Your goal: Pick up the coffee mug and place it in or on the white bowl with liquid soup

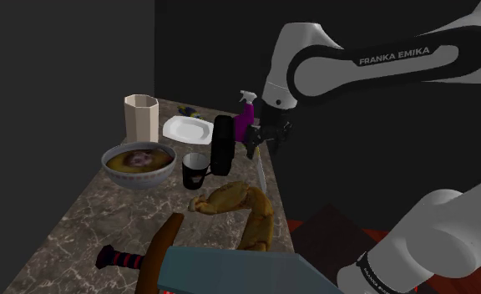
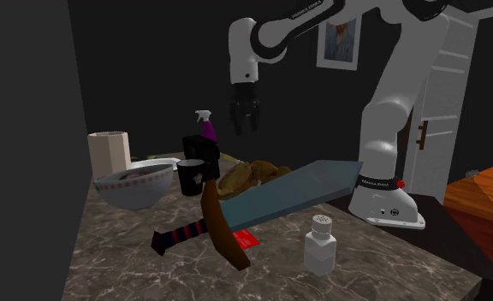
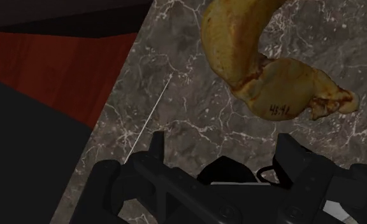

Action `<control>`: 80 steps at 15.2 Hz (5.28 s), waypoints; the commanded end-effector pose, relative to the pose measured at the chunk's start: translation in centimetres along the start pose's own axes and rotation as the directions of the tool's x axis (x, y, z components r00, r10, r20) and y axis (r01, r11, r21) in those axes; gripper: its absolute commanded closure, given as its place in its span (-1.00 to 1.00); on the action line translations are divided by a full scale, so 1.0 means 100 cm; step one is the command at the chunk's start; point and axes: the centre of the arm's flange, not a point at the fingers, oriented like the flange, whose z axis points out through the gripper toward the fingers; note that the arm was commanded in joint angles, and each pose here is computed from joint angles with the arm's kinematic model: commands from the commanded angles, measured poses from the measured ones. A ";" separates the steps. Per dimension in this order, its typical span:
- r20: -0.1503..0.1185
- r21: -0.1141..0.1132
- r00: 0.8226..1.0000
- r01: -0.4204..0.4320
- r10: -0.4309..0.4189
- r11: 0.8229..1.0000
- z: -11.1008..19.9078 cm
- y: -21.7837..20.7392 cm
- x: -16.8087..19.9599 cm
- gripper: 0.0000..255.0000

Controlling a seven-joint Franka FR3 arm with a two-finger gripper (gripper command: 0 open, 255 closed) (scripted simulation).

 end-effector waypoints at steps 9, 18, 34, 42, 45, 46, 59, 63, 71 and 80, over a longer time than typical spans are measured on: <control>-0.095 -0.003 0.990 -0.102 0.101 0.995 0.052 -0.088 0.075 -1.00; -0.113 -0.003 0.986 -0.122 0.121 0.993 0.098 -0.103 0.095 -1.00; -0.113 -0.003 0.986 -0.122 0.121 0.993 0.098 -0.102 0.096 1.00; -0.113 -0.003 0.986 -0.122 0.121 0.993 0.075 -0.103 0.094 1.00; -0.113 -0.003 0.986 -0.122 0.121 0.993 0.059 -0.103 0.093 1.00; -0.113 -0.003 0.986 -0.122 0.121 0.993 0.053 -0.102 0.093 1.00; -0.113 -0.003 0.986 -0.122 0.121 0.993 -0.015 -0.101 0.090 1.00; -0.113 -0.003 0.986 -0.122 0.121 0.993 -0.036 -0.100 0.089 1.00; -0.113 -0.003 0.986 -0.122 0.121 0.993 -0.071 -0.112 0.091 1.00; -0.113 -0.003 0.986 -0.122 0.121 0.993 -0.094 -0.223 0.127 1.00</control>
